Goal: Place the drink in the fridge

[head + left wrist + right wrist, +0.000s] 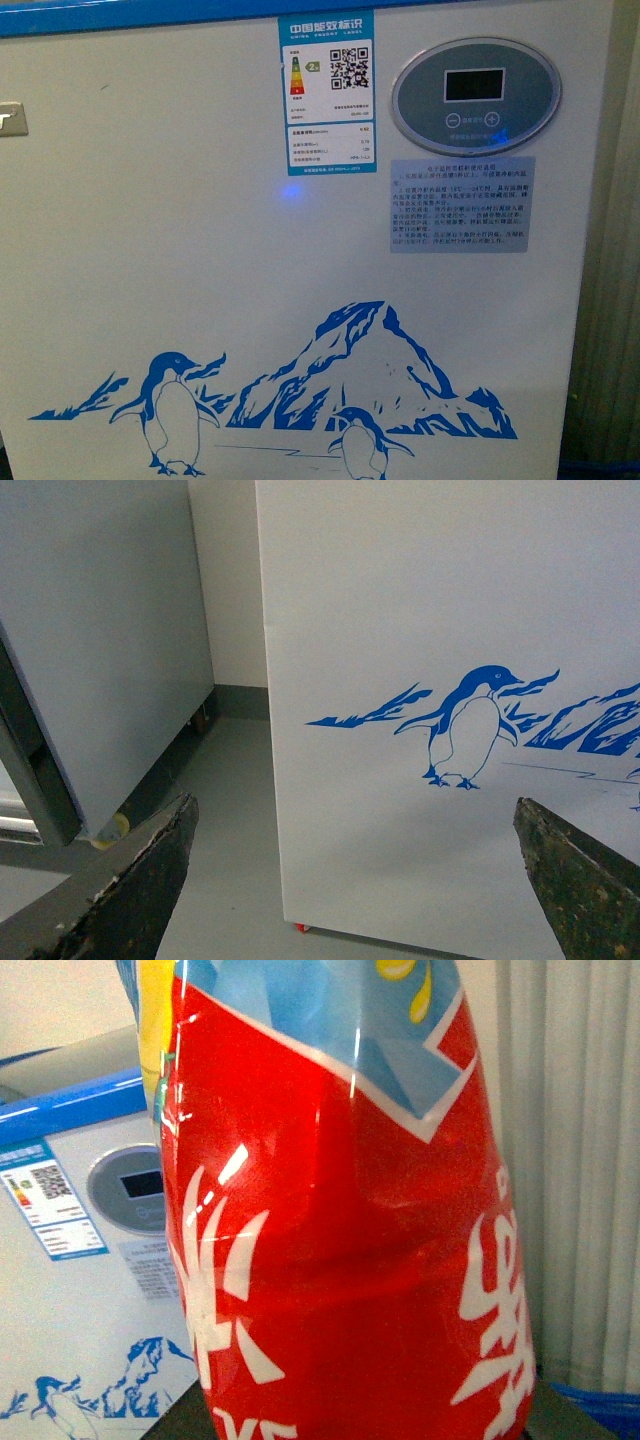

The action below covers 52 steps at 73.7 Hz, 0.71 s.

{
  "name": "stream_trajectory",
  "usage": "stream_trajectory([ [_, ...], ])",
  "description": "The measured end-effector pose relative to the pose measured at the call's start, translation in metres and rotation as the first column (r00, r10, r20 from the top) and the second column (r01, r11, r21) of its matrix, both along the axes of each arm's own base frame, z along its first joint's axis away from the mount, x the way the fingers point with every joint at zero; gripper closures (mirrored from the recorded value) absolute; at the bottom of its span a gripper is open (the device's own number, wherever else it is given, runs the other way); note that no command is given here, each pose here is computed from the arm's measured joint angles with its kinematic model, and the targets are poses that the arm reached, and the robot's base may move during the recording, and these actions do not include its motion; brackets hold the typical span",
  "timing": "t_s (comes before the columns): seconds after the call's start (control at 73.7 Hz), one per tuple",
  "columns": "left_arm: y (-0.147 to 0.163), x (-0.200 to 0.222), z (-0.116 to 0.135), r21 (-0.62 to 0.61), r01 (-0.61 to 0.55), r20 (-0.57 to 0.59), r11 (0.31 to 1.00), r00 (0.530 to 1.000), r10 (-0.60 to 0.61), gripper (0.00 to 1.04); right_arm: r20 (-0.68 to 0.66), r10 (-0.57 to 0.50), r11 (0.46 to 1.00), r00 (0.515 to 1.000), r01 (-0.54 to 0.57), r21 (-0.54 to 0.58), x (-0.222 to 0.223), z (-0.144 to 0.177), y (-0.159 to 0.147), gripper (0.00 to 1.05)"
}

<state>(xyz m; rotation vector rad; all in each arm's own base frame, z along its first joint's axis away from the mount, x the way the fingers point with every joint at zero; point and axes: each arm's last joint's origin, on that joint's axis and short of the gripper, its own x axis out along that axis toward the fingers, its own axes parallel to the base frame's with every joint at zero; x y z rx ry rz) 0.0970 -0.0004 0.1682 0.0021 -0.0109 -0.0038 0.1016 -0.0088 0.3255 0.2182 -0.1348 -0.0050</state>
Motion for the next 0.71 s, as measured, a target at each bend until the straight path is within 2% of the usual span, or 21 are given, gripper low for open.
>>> stream_trajectory([
  [0.299, 0.0, 0.0, 0.0, 0.0, 0.0, 0.0, 1.0, 1.0, 0.0, 0.08, 0.046, 0.009, 0.999, 0.999, -0.007, -0.044, 0.0, 0.003, 0.011, 0.69],
  [0.706, 0.0, 0.0, 0.0, 0.0, 0.0, 0.0, 1.0, 1.0, 0.0, 0.08, 0.037, 0.0, 0.996, 0.999, 0.003, -0.089, 0.001, -0.001, 0.014, 0.7],
])
